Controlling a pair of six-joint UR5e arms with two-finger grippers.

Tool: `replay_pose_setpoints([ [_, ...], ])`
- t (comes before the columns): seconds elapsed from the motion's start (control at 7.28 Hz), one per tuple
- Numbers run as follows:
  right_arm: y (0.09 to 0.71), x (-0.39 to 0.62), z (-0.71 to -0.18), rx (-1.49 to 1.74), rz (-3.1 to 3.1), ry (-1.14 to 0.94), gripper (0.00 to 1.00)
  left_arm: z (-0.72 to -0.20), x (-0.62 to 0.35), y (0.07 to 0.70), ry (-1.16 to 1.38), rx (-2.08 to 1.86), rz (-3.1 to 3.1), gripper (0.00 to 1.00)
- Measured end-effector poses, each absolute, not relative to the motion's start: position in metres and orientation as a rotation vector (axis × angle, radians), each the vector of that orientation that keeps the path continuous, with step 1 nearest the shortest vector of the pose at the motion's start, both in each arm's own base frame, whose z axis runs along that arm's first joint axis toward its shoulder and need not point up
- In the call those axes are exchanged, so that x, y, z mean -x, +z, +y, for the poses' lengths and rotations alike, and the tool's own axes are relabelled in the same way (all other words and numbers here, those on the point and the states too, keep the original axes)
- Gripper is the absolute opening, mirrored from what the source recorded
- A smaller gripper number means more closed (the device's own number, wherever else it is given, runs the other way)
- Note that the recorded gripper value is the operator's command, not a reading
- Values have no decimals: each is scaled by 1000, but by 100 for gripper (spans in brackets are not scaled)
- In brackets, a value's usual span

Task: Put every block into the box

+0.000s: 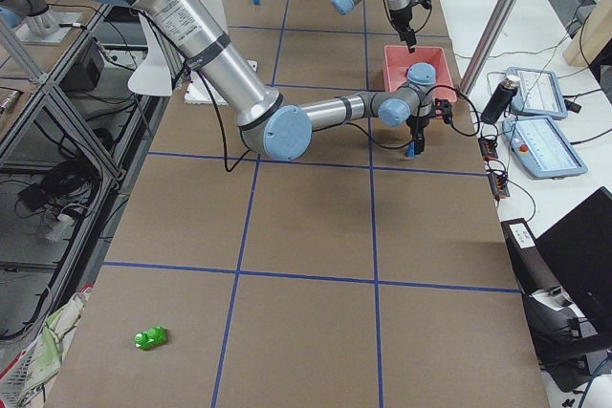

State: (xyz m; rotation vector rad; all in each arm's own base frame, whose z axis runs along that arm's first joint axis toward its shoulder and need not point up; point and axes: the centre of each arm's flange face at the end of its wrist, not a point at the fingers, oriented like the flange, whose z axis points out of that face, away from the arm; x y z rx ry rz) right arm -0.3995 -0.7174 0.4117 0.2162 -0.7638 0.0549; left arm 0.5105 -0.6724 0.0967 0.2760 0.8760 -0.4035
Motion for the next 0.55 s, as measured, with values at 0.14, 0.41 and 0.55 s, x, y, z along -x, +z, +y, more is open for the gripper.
replay_pose_setpoints([
  [0.14,418,411,-713,-230,-755,58,0,-670,-513,96,-402,-274,878,100],
  [0.41,423,416,-711,-239,-746,61,0,-666,-518,97,-397,-269,879,100],
  [0.55,417,412,-713,-249,-754,65,0,-664,-518,98,-393,-269,880,100],
])
